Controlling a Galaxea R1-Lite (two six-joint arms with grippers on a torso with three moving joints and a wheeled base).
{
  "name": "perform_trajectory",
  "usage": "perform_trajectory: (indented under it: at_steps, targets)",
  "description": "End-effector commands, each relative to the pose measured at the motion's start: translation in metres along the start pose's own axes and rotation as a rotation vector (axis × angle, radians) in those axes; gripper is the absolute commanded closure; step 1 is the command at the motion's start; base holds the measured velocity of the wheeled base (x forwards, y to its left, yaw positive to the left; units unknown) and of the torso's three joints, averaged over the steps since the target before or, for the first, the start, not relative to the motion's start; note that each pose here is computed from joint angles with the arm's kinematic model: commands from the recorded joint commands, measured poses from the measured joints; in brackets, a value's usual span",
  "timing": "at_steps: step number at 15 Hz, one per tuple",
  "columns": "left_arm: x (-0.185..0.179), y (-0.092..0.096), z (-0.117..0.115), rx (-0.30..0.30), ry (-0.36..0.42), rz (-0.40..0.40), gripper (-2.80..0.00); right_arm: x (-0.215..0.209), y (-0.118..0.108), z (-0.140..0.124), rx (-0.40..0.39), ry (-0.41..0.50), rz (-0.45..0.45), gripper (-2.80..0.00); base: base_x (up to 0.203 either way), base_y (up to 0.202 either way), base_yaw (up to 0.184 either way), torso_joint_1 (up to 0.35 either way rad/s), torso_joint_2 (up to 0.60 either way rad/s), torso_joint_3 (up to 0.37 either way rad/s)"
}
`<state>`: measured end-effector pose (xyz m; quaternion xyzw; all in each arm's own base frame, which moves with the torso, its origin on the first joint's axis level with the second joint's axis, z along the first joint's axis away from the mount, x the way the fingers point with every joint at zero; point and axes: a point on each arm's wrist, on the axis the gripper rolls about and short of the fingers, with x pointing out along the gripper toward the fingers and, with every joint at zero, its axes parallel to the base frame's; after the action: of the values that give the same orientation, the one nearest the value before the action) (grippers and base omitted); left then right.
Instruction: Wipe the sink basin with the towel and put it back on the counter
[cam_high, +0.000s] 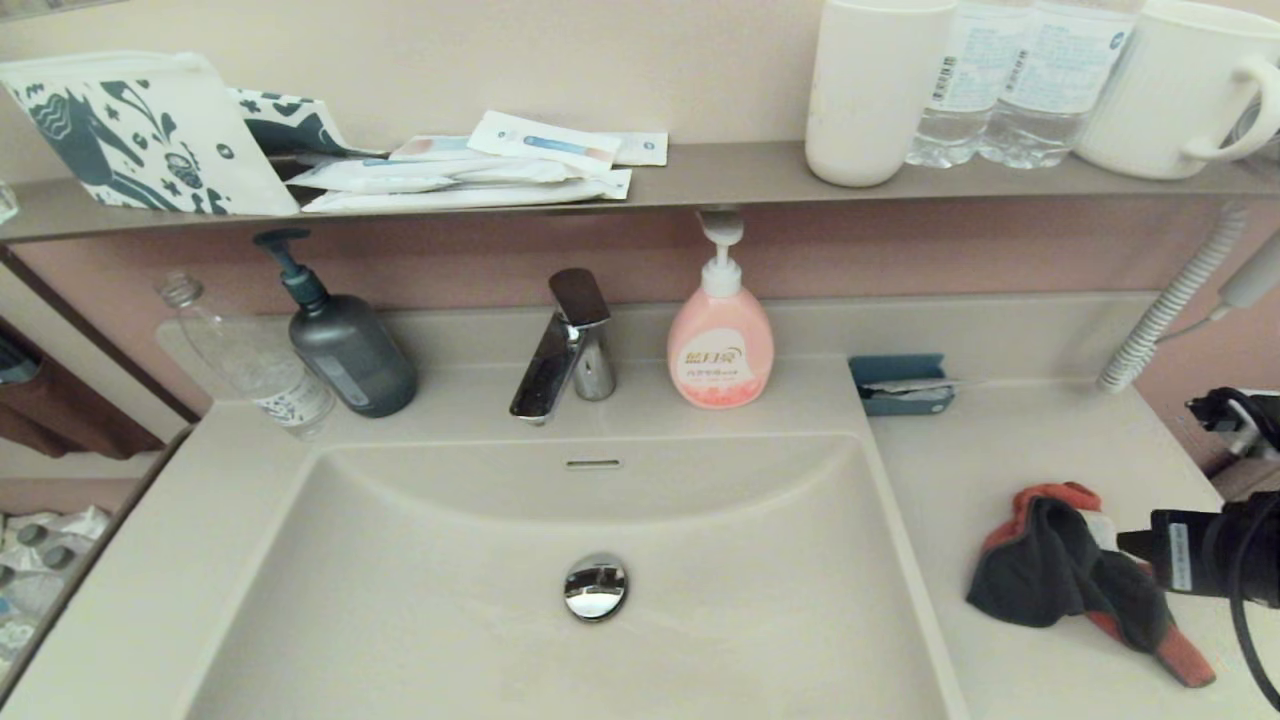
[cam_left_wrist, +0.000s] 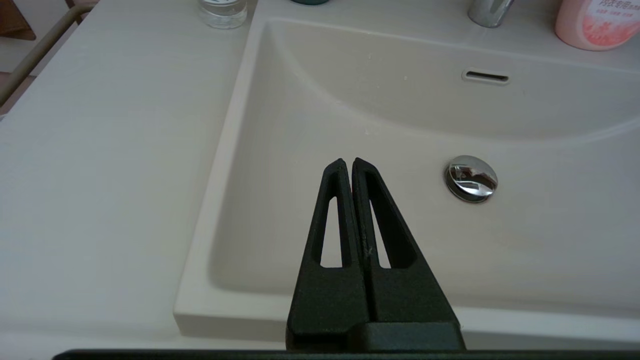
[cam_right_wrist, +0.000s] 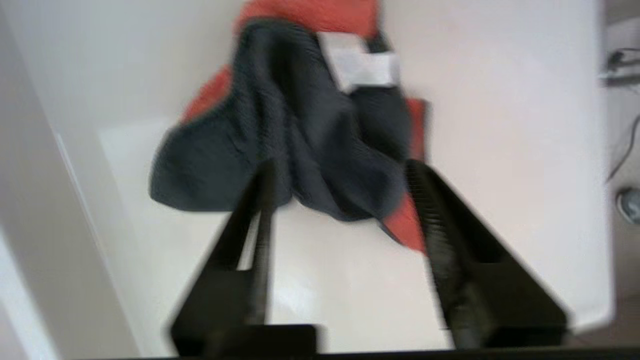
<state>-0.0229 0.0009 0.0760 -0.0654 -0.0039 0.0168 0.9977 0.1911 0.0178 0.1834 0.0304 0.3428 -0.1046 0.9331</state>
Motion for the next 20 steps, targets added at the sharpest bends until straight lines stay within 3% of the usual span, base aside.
perform_trajectory:
  at_steps: [1,9,14,20]
  targets:
    - [0.0,0.0,0.0,-0.001,0.001,0.001,0.0,-0.017,-0.007,0.0,0.024,-0.055,0.0,0.0,0.0,0.0,0.0,0.0,0.0,0.0]
    - [0.0,0.0,0.0,-0.001,0.001,0.001,0.0,-0.093,-0.036,-0.036,0.029,-0.089,0.002,0.0,0.0,0.0,0.0,0.0,0.0,0.0]
    - [0.0,0.0,0.0,-0.001,0.001,0.001,0.0,-0.157,-0.066,-0.09,0.015,-0.242,-0.081,0.0,0.0,0.0,0.0,0.0,0.0,0.0]
    - [0.0,0.0,0.0,-0.001,0.001,0.001,0.0,-0.192,-0.085,-0.161,0.05,-0.326,-0.234,0.0,0.0,0.0,0.0,0.0,0.0,0.0]
